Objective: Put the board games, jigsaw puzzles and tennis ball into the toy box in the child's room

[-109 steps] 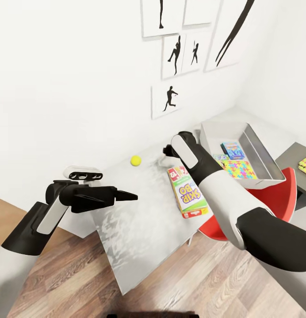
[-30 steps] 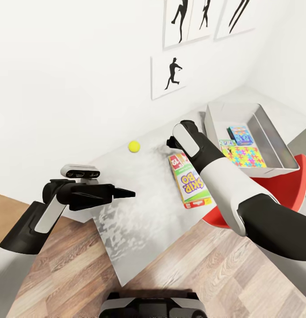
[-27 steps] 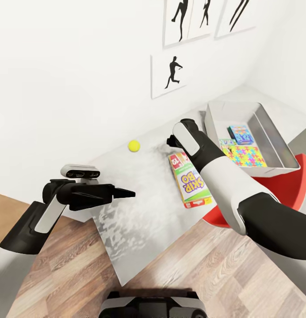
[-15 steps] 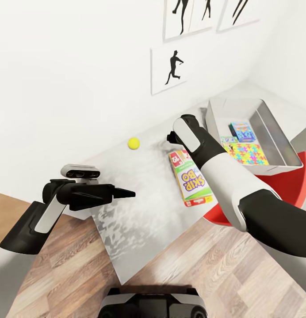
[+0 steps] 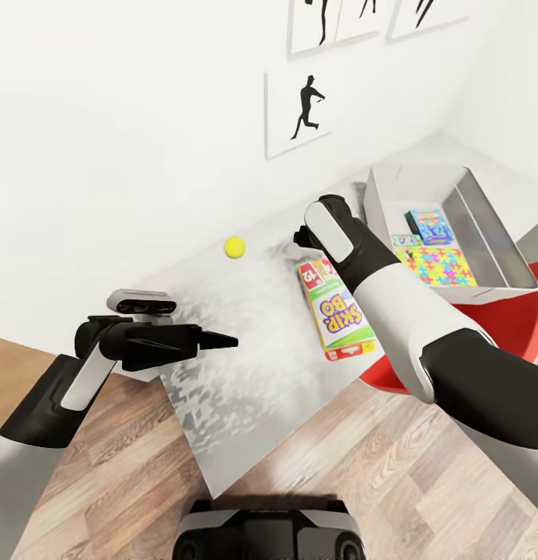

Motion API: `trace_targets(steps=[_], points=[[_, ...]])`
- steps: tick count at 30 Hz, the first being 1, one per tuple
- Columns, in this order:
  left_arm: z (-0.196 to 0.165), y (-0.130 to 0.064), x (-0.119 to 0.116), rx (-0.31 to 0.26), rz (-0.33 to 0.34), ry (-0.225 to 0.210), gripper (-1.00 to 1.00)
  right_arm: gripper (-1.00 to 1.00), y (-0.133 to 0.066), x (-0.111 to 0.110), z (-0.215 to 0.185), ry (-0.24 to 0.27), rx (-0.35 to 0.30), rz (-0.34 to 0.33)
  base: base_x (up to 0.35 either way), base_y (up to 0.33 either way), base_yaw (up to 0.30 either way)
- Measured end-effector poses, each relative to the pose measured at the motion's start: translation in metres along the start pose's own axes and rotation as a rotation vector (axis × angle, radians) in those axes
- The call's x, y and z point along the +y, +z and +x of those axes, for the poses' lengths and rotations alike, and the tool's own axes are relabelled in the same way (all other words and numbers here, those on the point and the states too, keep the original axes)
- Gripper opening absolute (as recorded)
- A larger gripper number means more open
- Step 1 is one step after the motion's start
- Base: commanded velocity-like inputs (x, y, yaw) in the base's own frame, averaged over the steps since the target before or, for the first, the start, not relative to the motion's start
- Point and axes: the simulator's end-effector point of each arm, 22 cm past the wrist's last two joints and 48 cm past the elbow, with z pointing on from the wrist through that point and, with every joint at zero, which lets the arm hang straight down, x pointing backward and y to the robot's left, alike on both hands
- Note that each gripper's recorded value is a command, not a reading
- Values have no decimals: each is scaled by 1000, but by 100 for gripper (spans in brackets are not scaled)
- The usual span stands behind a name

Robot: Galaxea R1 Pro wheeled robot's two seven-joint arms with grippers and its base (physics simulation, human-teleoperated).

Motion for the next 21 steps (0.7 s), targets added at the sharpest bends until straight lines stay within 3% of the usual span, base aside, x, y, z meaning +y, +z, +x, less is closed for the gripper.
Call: trace_targets(steps=[21], points=[[4, -10, 15, -17, -4, -30, 100, 100, 22, 1, 15, -1, 30, 5, 0, 0, 0]])
